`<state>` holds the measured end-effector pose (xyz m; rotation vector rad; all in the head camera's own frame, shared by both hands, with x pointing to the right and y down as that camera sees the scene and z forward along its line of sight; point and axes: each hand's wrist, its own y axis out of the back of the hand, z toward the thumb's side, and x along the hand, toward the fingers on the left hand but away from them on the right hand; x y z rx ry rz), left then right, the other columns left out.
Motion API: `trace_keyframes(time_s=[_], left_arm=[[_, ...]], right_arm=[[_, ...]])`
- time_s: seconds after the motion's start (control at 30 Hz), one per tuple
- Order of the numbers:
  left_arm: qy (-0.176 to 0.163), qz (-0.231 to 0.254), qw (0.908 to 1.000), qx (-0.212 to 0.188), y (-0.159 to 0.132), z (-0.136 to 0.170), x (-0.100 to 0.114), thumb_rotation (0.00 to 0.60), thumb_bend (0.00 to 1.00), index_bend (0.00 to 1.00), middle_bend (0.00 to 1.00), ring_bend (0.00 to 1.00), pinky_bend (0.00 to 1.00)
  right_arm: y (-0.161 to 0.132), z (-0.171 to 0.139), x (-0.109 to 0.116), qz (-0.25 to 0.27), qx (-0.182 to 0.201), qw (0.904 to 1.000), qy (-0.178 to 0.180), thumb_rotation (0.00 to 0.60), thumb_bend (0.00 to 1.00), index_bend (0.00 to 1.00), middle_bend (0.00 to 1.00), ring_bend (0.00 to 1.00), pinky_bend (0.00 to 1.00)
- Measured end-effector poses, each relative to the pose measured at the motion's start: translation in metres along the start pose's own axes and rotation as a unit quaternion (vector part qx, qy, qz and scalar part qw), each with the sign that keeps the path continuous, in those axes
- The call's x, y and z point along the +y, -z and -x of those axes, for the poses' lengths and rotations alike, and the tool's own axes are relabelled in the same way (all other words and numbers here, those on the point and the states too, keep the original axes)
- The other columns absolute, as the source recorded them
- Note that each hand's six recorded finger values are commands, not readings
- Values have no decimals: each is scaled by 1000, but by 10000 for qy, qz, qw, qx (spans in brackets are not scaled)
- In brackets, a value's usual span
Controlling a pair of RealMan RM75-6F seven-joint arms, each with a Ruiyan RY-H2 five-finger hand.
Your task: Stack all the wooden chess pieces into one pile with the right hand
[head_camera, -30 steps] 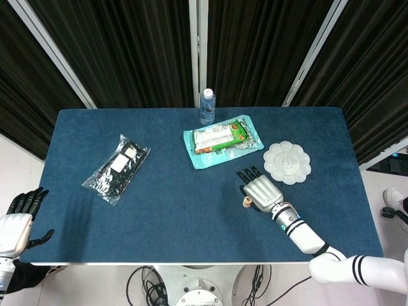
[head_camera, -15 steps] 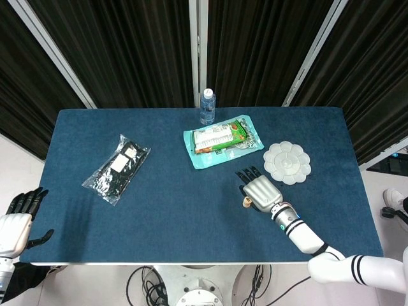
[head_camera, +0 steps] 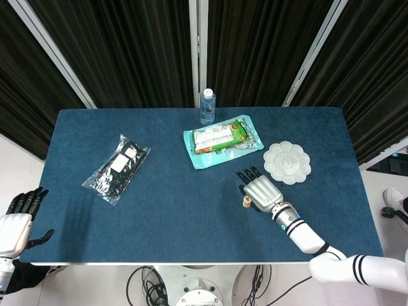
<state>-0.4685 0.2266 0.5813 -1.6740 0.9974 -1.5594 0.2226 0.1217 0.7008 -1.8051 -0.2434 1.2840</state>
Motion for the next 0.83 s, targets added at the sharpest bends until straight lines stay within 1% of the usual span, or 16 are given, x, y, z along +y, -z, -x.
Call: trace_keyframes(time_s=[0.03,0.1,0.2,0.27,0.3,0.37,0.47,0.57,0.6,0.7,0.77,0.83], left_arm=[[-4,-3,10000,1,0,0,0,600,230,47,0,0,0],[-8,-5,10000,3,0,0,0,600,230,47,0,0,0],[-28,2,10000,12,1,0,1,600,230,47,0,0,0],[-46,12,10000,16,1,0,2,600,230,47,0,0,0],[-54,18,10000,20,2,0,2,600,230,47,0,0,0],[-58,18,10000,15,1,0,2,600,230,47,0,0,0],[-42,-11,10000,-8,0,0,1,600,230,47,0,0,0],[-65,-60,10000,-20,-1,0,1,600,231,47,0,0,0],[-81,-76,9999,-18,-1,0,1,600,231,47,0,0,0],[-122,-92,9999,0,-1,-1,1,600,230,47,0,0,0],[-132,-116,9998,-6,-1,-1,1,600,231,47,0,0,0],[-135,-139,9998,-19,-2,-2,1,600,230,47,0,0,0]], right_arm=[[0,-1,1,11,0,10000,8,600,220,393,55,0,0],[1,-3,4,50,-10,10000,53,600,214,316,44,0,0],[7,-11,13,104,-79,9997,211,600,206,105,8,0,0],[14,-19,19,104,-164,9991,365,600,186,21,0,0,0],[19,-25,23,93,-245,9984,494,600,177,3,0,0,0],[30,-38,28,81,-419,9965,719,600,171,0,0,0,0],[55,-66,34,185,-845,9898,1129,600,199,0,0,0,0],[85,-103,30,515,-1408,9774,1491,600,211,0,0,0,0],[98,-120,26,659,-1653,9708,1608,600,211,0,0,0,0],[123,-161,11,926,-2202,9544,1790,600,209,0,0,0,0],[134,-178,1,997,-2416,9480,1817,600,210,0,0,0,0],[143,-193,-7,981,-2583,9438,1812,600,210,0,0,0,0]])
